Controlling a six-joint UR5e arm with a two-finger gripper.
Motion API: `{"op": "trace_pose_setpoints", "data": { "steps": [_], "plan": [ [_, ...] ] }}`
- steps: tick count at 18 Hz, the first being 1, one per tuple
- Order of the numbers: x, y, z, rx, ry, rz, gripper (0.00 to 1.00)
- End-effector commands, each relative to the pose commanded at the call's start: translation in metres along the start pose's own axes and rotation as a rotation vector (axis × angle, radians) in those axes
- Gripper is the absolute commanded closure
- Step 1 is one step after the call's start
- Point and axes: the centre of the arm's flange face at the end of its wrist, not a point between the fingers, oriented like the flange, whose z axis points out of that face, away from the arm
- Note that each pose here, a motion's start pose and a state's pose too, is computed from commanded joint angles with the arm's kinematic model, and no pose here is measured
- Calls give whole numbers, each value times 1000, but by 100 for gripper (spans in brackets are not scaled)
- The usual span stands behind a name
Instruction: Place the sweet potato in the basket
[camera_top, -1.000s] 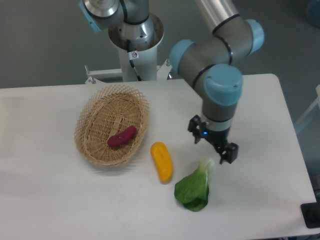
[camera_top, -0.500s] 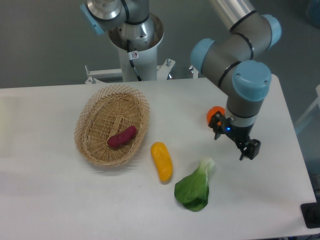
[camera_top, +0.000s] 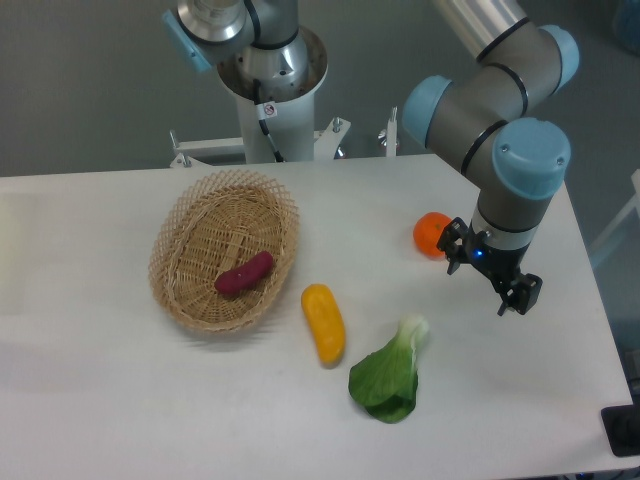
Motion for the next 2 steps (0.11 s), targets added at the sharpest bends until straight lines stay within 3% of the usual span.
{"op": "trace_pose_setpoints", "data": {
  "steps": [2],
  "plan": [
    [0,0,0,0,-2,0,0]
  ]
}}
